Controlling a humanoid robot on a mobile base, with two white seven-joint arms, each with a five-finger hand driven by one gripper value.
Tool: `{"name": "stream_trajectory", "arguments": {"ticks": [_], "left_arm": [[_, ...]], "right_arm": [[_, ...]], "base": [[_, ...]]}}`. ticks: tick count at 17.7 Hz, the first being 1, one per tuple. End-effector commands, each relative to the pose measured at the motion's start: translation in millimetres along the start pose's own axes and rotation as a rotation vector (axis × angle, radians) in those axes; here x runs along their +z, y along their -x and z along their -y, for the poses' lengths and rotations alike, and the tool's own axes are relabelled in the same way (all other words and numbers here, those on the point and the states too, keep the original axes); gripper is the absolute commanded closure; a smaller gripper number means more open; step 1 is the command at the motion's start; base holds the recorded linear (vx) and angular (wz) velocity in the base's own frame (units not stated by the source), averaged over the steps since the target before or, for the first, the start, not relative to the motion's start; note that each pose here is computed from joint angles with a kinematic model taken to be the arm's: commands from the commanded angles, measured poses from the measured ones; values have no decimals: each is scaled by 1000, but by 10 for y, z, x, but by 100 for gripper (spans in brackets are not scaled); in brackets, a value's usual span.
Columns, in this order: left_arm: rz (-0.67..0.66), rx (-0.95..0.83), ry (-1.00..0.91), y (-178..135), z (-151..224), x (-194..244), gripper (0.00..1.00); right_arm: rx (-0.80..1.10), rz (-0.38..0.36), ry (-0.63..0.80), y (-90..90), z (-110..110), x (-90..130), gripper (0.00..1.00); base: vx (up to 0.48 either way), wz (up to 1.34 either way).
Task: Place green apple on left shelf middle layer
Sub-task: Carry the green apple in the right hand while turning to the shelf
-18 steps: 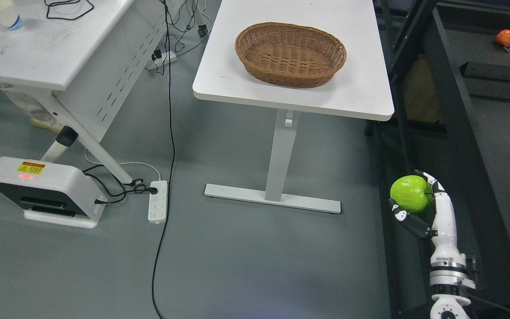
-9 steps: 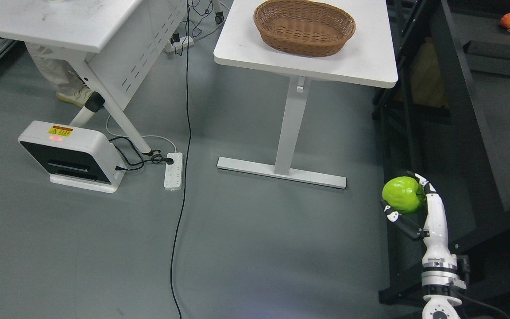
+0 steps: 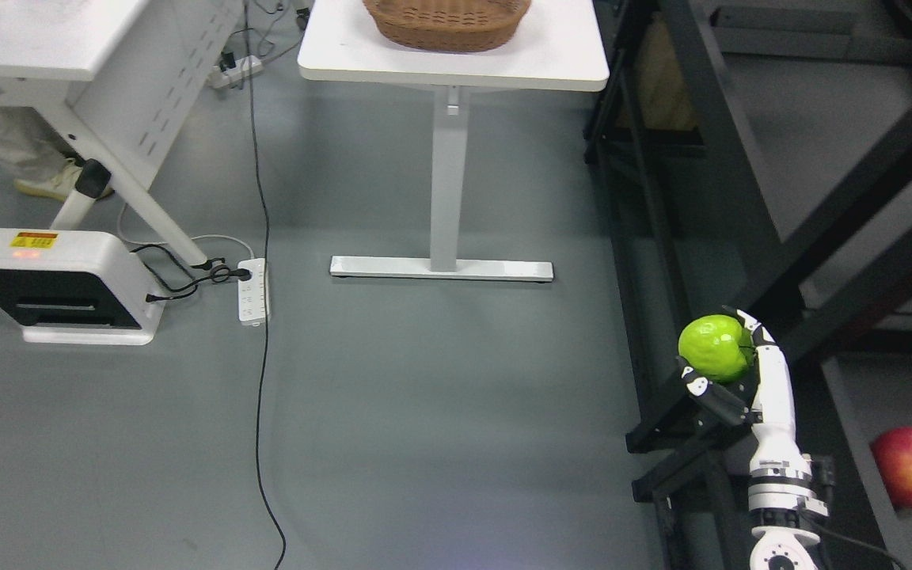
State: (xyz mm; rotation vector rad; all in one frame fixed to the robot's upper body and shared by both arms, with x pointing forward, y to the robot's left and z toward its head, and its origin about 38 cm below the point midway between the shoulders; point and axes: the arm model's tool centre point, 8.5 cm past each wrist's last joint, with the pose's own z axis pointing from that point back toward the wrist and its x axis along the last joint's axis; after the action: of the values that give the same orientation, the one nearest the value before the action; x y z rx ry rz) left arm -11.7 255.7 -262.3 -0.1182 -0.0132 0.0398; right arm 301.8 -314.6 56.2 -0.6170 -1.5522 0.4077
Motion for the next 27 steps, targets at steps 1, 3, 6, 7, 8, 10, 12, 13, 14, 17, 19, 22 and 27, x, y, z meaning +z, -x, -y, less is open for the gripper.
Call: {"name": "stream_trajectory", "arguments": {"ticks": [1, 3, 6, 7, 8, 10, 12, 13, 14, 17, 19, 22, 27], "left_arm": [[1, -1, -18, -5, -111, 22, 0], [1, -1, -18, -5, -111, 22, 0], [1, -1, -18, -5, -111, 22, 0], [1, -1, -18, -5, -111, 22, 0], [1, -1, -18, -5, -111, 22, 0], [1, -1, -18, -5, -111, 22, 0], [1, -1, -18, -5, -111, 22, 0], [1, -1, -18, -5, -111, 22, 0], [1, -1, -18, -5, -111, 22, 0], [1, -1, -18, -5, -111, 22, 0], [1, -1, -18, -5, -111, 22, 0], [1, -1, -18, -5, -111, 22, 0], [1, -1, -18, -5, -111, 22, 0]], "right_arm": [[23, 7, -8, 14, 50, -8, 100], [24, 7, -9, 15, 54, -8, 100], [23, 7, -8, 14, 50, -8, 100], [23, 5, -8, 15, 50, -8, 100], [23, 5, -8, 15, 50, -8, 100], [25, 5, -9, 15, 49, -8, 100], [24, 1, -9, 23, 47, -7, 100], [25, -2, -9, 23, 49, -8, 100], [25, -9, -9, 30, 50, -8, 100], [25, -12, -4, 37, 61, -7, 100], [26, -14, -4, 43, 64, -1, 100], [28, -15, -4, 51, 71, 4, 100], [28, -15, -4, 51, 71, 4, 100]], "base": [[-187, -726], [-187, -726], [-163, -748], [-111, -703], [-111, -703], [-37, -495], [10, -230], [31, -95], [37, -71], [41, -114], [38, -188], [-6, -51], [14, -219]]}}
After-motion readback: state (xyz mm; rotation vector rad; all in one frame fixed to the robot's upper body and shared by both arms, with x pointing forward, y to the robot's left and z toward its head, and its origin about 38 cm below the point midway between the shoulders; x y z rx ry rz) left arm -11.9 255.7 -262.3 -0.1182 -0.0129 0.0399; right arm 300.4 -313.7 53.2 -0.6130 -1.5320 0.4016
